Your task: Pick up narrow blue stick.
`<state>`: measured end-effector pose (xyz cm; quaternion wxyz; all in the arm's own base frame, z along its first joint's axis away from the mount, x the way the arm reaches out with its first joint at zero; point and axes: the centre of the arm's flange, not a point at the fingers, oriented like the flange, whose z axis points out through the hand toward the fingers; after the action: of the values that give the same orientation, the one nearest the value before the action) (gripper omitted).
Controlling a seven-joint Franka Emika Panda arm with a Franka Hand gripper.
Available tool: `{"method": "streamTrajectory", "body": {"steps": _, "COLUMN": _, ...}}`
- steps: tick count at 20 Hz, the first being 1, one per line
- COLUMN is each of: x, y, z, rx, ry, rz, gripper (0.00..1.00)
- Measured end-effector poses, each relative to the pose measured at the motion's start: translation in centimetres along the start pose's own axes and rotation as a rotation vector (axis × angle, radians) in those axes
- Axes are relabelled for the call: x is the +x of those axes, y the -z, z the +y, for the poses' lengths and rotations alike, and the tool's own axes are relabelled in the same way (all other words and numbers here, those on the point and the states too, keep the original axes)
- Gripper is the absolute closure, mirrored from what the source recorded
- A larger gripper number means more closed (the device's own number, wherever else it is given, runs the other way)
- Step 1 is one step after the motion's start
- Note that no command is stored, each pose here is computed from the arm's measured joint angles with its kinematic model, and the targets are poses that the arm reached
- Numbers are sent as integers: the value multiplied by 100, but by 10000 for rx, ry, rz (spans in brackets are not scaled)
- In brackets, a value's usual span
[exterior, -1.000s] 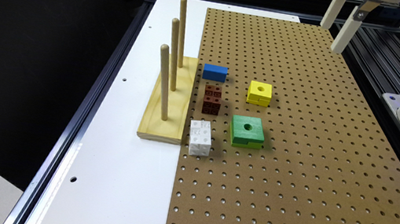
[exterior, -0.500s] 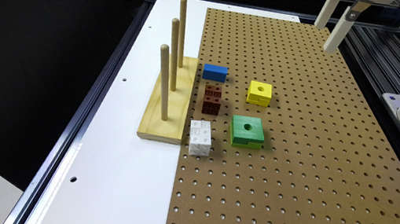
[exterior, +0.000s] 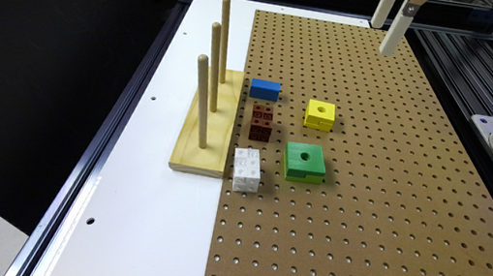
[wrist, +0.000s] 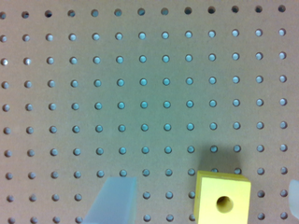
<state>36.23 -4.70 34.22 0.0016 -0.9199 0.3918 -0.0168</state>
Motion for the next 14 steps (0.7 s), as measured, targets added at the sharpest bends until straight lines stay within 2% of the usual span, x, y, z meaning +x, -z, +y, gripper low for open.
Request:
{"method": "streamTrajectory", "body": {"steps": 3, "x": 49, "y": 1, "z": -21, "rx": -12, "ry": -11, "rz": -12, "gripper": 0}}
{"method": "streamTrajectory", "body": {"steps": 9, "x": 197, "y": 13, "z": -17, "rx": -18, "ry": 9, "rz": -10, "gripper": 0}}
{"method": "streamTrajectory", "body": {"steps": 14, "x": 325, "y": 15, "z": -74, "rx": -31, "ry": 4, "rz": -22, "gripper": 0}}
